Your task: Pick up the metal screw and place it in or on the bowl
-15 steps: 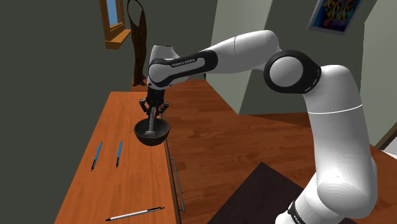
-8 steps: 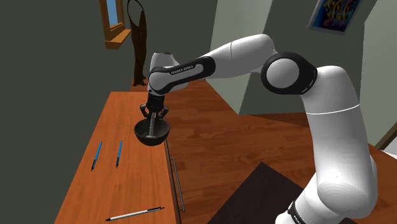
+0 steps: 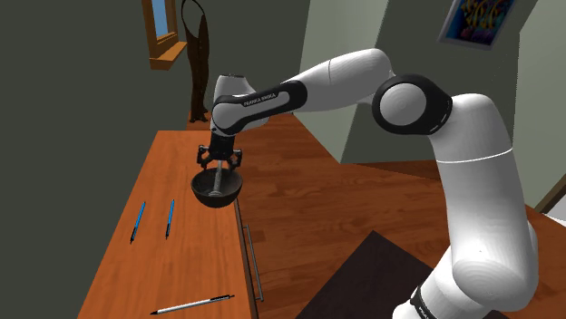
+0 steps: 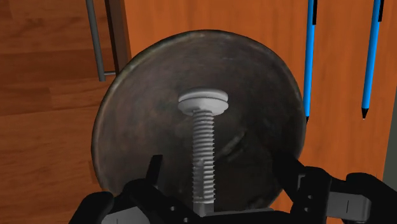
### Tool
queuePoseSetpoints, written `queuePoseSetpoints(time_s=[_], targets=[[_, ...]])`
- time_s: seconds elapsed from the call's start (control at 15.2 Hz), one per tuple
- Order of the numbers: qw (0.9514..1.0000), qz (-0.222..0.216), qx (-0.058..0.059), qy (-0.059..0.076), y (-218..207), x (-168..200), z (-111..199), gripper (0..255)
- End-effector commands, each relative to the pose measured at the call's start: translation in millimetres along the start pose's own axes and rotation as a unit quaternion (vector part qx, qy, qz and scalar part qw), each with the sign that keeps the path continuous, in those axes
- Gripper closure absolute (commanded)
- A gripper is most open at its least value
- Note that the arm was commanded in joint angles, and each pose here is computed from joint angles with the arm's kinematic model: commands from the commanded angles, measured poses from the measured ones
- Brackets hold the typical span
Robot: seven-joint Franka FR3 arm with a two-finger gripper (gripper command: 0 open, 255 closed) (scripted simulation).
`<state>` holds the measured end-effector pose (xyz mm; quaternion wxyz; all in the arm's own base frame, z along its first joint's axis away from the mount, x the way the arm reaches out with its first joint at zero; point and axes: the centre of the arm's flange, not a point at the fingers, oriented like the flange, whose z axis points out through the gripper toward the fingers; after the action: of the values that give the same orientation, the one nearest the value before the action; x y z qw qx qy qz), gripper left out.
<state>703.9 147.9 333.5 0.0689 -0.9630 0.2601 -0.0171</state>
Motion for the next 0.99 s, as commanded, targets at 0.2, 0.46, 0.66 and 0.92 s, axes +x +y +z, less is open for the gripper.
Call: queuePoseSetpoints(time_s=[0.2,0.46,0.66,0.92], targets=[[1.0000,0.000,0.000,0.000,0,0,-13,0],[1.0000,0.000,0.000,0.000,0,0,-50,0],[1.0000,0.000,0.000,0.000,0,0,-50,0],[1.0000,0.000,0.000,0.000,0,0,-50,0]])
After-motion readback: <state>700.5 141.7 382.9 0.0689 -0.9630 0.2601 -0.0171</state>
